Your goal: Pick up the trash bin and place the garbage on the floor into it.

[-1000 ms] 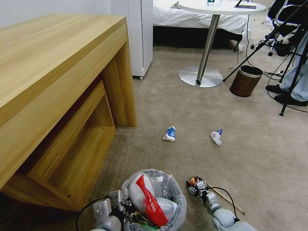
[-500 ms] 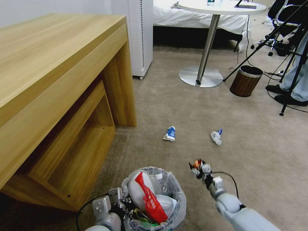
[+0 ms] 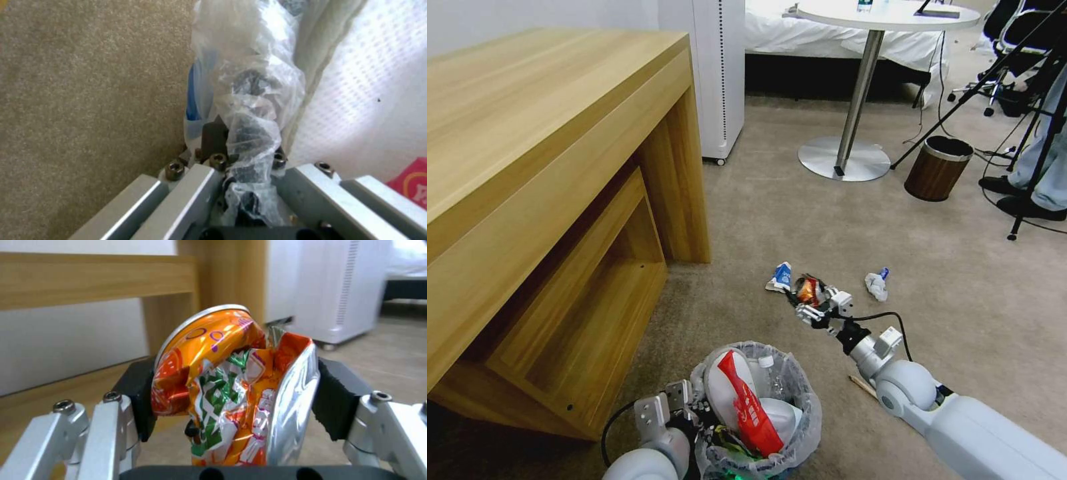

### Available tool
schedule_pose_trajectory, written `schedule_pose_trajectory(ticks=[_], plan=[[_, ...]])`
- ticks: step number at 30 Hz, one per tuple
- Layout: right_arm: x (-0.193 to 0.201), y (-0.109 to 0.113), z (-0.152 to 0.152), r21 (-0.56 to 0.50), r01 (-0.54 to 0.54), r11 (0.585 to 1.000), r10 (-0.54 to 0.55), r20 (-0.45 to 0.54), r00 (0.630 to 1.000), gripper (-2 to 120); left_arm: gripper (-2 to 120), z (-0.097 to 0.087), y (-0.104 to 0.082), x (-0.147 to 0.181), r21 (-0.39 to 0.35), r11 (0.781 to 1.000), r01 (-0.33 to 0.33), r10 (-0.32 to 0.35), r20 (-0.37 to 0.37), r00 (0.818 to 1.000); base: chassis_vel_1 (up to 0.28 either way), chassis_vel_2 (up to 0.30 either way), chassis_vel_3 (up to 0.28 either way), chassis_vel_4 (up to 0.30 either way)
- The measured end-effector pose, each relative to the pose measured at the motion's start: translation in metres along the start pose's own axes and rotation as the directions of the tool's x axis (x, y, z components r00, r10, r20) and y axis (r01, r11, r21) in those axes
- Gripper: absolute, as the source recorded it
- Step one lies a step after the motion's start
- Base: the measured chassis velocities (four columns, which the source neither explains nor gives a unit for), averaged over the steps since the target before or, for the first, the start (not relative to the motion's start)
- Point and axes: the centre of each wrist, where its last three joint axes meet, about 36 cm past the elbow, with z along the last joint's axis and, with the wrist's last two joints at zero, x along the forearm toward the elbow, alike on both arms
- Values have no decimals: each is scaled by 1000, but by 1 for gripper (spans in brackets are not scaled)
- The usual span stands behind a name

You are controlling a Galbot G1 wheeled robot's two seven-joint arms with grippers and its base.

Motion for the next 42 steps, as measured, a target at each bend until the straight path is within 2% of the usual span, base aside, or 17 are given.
schedule_pose_trajectory(ticks=[2, 5, 9, 11, 16, 17, 18, 22, 32, 39, 42], plan=[[-2, 7, -5, -11, 25, 1000, -25, 1, 1000, 65, 0, -1, -1, -2, 2, 1000, 2, -2, 0, 1000, 0, 0, 0, 0], [-7, 30, -11, -60, 72, 996, -72, -2, 997, 65, 0, -10, -6, -10, 21, 1000, 7, -7, 20, 1000, 0, 0, 0, 0], [-7, 36, -9, -71, 87, 994, -88, -9, 996, 65, 0, -16, -9, -13, 32, 999, 7, -8, 25, 1000, 0, 0, 0, 0], [-8, 47, -3, -85, 112, 990, -114, -20, 993, 65, 0, -25, -14, -16, 44, 999, 2, -4, 31, 1000, 0, 0, 0, 0], [-9, 60, 3, -111, 130, 985, -135, -31, 990, 65, 0, -28, -14, -19, 33, 999, 11, -12, 28, 1000, 0, 0, 0, 0], [-10, 65, 6, -121, 139, 983, -144, -37, 989, 65, 0, -30, -13, -20, 31, 999, 12, -13, 29, 999, 0, 0, 0, 0], [-11, 80, 15, -145, 165, 976, -174, -51, 984, 65, 0, -39, -17, -23, 34, 999, 6, -8, 37, 999, 0, 0, 0, 0], [-6, 95, 20, -175, 169, 970, -183, -69, 981, 65, 0, -45, -22, -26, 35, 999, 3, -5, 44, 999, 0, 0, 0, 0], [6, 102, 24, -167, 174, 970, -191, -95, 977, 65, 0, -48, -21, -26, 33, 999, 6, -7, 46, 999, 0, 0, 0, 0], [10, 97, 17, -163, 165, 973, -182, -91, 979, 65, 0, -47, -19, -27, 29, 1000, 12, -13, 43, 999, 0, 0, 0, 0], [15, 90, 14, -168, 197, 966, -212, -74, 975, 65, 0, -44, -18, -26, 28, 999, 15, -16, 36, 999, 0, 0, 0, 0]])
